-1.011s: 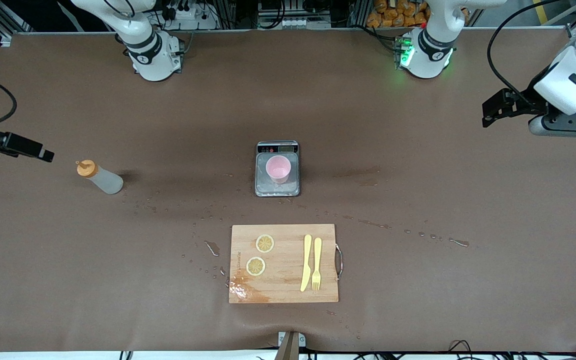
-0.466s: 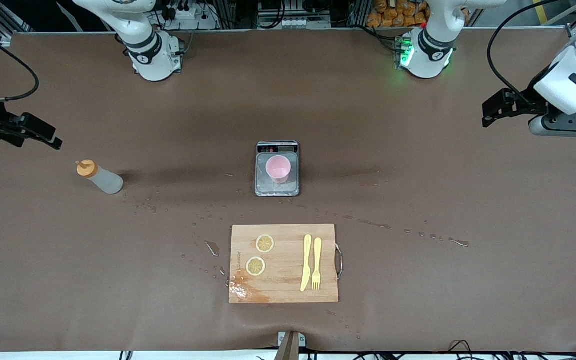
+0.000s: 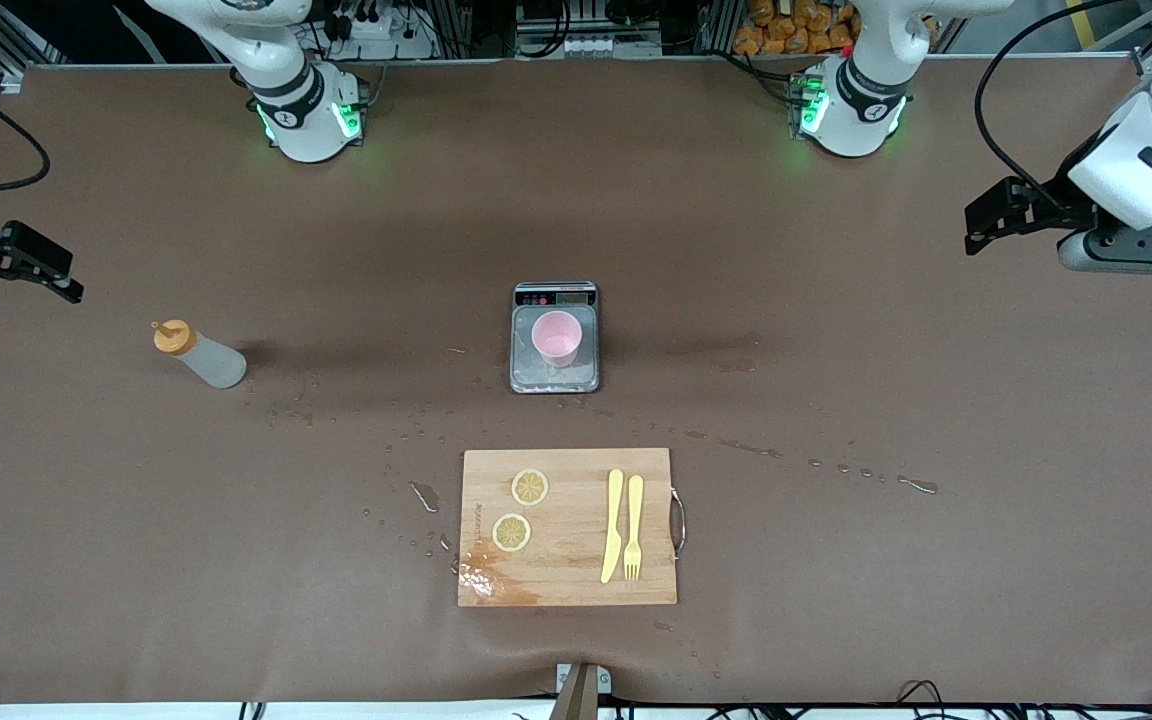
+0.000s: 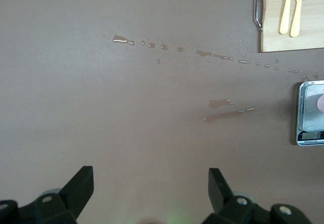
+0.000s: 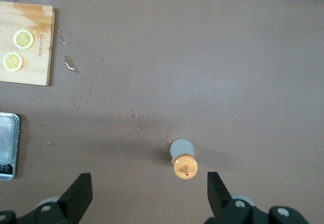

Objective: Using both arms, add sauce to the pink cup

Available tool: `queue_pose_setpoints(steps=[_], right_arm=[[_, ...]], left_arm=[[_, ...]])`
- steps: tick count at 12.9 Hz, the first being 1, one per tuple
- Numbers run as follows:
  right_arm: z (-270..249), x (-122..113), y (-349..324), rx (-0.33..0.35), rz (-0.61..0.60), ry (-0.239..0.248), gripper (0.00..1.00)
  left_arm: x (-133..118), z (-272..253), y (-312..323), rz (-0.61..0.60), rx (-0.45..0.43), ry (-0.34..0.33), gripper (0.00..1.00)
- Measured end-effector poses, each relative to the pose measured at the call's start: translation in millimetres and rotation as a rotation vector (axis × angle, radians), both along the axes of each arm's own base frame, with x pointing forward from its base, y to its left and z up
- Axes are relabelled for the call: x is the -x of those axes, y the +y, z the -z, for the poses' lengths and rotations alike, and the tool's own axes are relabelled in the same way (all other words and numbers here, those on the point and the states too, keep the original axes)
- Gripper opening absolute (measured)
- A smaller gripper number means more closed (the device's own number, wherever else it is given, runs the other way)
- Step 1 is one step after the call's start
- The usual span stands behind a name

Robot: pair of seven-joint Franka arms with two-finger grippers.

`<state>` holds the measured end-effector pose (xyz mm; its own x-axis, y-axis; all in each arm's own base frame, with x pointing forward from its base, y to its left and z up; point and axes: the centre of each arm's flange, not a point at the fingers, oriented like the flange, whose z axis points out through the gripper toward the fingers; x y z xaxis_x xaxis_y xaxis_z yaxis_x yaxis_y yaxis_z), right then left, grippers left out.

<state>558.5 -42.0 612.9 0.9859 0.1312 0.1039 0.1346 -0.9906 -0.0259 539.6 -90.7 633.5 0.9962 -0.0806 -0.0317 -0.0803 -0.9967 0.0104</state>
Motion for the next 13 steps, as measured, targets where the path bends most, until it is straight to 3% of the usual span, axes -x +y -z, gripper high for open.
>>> queue_pose_setpoints(steps=[13], right_arm=[[6.2,-1.8,-0.9,0.011,-0.017,0.011,1.00]], left_arm=[[0.0,0.0,0.1,0.000,0.000,0.000,1.00]])
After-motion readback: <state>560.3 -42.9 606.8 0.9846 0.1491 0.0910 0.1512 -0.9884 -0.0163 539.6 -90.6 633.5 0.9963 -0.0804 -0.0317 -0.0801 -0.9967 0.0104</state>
